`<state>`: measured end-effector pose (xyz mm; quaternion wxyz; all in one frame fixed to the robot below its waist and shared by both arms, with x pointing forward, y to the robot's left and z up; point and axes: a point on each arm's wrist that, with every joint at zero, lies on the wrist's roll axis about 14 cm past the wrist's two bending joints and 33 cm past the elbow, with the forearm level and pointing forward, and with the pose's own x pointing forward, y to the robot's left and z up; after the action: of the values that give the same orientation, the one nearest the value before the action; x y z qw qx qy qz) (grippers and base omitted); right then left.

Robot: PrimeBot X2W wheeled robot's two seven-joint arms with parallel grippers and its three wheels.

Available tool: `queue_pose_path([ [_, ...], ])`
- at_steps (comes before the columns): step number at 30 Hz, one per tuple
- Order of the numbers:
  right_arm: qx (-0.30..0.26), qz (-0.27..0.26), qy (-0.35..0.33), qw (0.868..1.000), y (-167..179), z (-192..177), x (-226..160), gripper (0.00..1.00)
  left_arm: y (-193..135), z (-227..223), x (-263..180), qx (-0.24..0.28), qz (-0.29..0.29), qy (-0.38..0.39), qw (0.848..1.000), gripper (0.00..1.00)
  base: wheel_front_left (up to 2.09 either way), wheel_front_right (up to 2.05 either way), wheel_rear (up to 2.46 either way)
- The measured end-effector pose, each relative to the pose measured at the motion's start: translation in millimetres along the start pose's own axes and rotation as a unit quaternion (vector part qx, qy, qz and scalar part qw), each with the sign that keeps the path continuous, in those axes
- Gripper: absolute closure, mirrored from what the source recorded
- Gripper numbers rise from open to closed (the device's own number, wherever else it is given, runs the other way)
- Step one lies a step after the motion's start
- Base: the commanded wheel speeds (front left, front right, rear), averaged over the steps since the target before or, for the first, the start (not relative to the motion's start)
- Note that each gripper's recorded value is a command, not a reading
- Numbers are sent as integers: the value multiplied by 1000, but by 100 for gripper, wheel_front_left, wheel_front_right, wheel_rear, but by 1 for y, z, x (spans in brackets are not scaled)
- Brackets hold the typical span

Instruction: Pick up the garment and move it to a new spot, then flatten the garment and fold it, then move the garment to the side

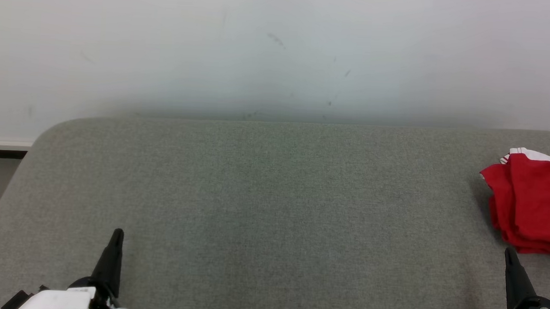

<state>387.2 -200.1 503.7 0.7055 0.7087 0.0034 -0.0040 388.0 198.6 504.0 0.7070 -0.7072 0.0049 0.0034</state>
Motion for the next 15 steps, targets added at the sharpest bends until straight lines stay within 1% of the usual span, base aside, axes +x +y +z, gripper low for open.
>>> queue_pose_path([
  [15,0,0,0,1000,0,0,0,100,0,0,0,0,0,0,1000,100,0,0,0],
])
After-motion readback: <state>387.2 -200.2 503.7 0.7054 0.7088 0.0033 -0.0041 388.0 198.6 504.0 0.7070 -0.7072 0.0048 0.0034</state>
